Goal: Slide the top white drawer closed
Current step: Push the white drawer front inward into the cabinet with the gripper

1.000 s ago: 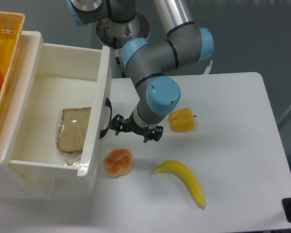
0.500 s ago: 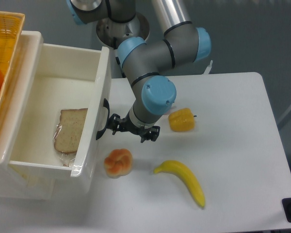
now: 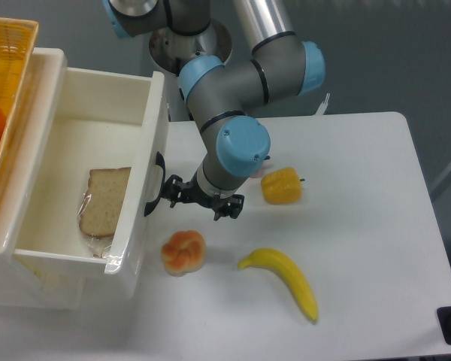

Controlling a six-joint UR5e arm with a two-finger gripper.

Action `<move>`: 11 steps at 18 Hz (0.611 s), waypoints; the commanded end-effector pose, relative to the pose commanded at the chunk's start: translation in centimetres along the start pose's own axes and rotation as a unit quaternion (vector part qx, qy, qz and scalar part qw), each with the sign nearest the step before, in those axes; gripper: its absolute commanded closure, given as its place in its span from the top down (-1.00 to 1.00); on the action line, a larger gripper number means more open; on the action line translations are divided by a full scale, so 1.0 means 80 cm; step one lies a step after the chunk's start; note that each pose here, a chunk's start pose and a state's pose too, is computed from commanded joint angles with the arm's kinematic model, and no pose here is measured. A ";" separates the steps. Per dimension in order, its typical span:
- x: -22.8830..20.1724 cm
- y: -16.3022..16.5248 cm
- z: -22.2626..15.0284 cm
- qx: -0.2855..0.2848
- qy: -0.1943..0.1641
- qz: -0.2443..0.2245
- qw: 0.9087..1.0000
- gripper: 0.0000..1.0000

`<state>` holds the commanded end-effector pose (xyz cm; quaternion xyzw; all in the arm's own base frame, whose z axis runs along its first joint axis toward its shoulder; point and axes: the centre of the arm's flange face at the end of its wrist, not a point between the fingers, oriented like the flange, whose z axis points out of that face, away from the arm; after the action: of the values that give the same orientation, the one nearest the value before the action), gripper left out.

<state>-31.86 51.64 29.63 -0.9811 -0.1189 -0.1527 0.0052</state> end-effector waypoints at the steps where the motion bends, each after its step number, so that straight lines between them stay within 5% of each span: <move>1: 0.003 0.000 -0.001 0.001 -0.001 0.002 1.000 1.00; 11: 0.034 -0.007 -0.002 0.007 0.009 0.014 1.000 1.00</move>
<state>-29.49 52.86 30.57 -0.9812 -0.1065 -0.1601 0.0153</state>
